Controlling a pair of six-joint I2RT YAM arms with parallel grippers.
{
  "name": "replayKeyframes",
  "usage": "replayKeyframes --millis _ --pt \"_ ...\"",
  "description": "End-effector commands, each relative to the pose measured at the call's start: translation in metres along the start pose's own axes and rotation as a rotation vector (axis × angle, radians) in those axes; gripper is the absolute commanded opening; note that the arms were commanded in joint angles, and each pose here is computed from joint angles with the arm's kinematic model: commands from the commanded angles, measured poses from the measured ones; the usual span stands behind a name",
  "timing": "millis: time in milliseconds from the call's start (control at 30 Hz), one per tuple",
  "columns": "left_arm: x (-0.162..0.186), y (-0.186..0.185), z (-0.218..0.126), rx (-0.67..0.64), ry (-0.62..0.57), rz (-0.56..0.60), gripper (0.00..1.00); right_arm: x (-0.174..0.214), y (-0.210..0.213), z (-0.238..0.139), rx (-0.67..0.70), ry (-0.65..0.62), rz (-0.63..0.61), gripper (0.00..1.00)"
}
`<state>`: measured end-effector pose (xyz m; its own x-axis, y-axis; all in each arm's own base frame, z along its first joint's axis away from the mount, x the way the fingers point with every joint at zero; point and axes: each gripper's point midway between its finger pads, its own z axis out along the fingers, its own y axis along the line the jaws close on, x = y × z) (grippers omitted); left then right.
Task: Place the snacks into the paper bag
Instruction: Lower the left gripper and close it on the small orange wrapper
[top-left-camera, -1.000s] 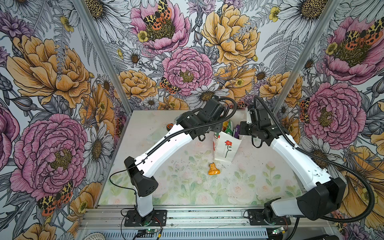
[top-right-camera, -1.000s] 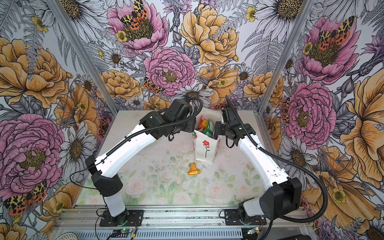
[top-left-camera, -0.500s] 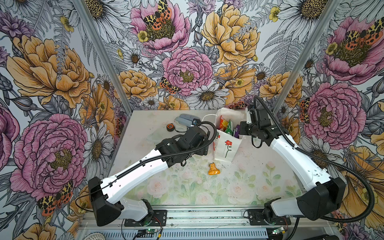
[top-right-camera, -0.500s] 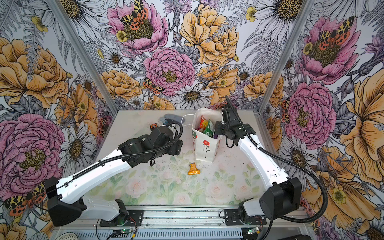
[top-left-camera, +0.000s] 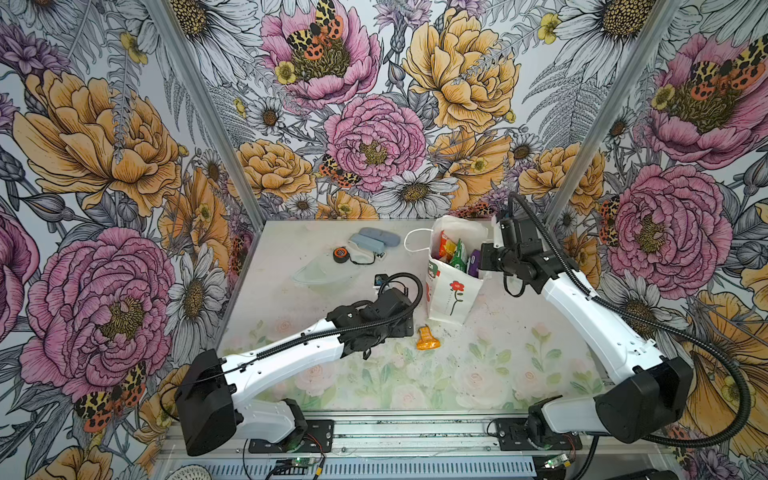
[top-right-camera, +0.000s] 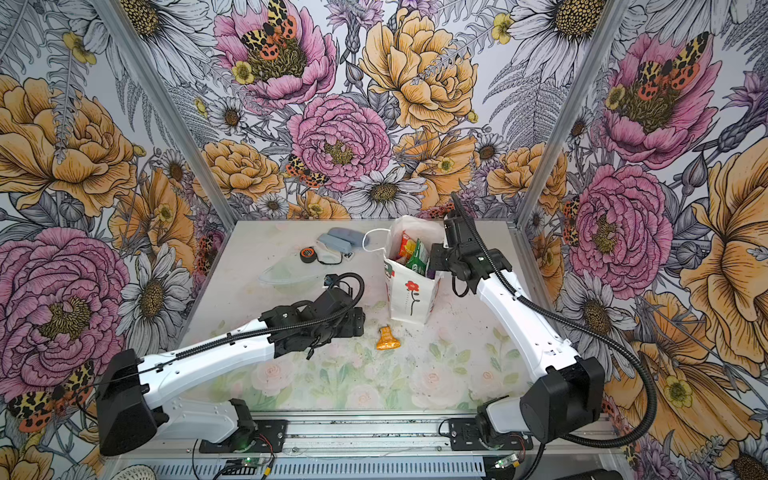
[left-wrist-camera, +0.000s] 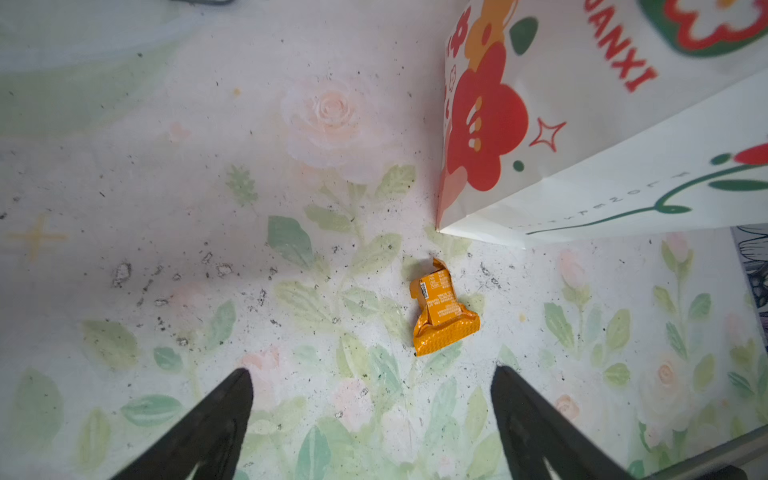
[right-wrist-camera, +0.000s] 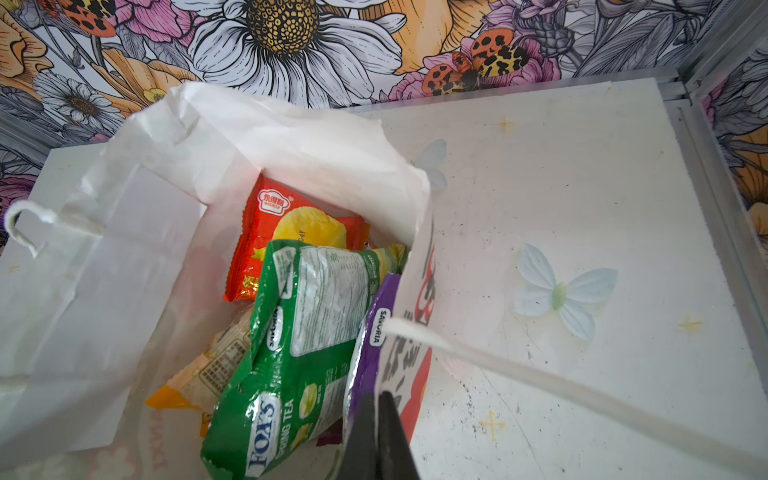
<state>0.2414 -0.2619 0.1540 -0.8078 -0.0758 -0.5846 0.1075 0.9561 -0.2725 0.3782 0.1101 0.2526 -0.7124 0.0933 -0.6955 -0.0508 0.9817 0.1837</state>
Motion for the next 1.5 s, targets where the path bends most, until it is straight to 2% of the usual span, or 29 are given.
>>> replayKeyframes --millis 0,367,800,1000,1200,1367,1467 --pt "0.009 -0.021 0.012 0.07 0.016 -0.065 0.93 0.019 -0.003 -0.005 0.006 0.057 0.003 0.0" --pt "0.049 -0.056 0.07 0.159 0.13 -0.074 0.94 0.022 -0.004 -0.003 0.006 0.063 0.005 0.0" --pt "0.059 -0.061 0.113 0.062 0.188 -0.005 0.94 0.023 -0.005 -0.003 0.006 0.062 0.008 0.0" --pt "0.064 -0.056 0.131 -0.003 0.207 0.008 0.91 0.024 -0.005 -0.002 0.005 0.064 0.008 0.0" --pt "0.07 -0.049 0.136 -0.048 0.229 0.021 0.79 0.026 -0.007 -0.002 0.012 0.065 0.008 0.0" --pt "0.066 -0.034 0.132 -0.102 0.191 0.03 0.55 0.026 -0.007 -0.001 0.014 0.067 0.009 0.0" --pt "0.065 -0.028 0.128 -0.113 0.181 0.026 0.47 0.026 -0.007 -0.001 0.013 0.067 0.008 0.0"
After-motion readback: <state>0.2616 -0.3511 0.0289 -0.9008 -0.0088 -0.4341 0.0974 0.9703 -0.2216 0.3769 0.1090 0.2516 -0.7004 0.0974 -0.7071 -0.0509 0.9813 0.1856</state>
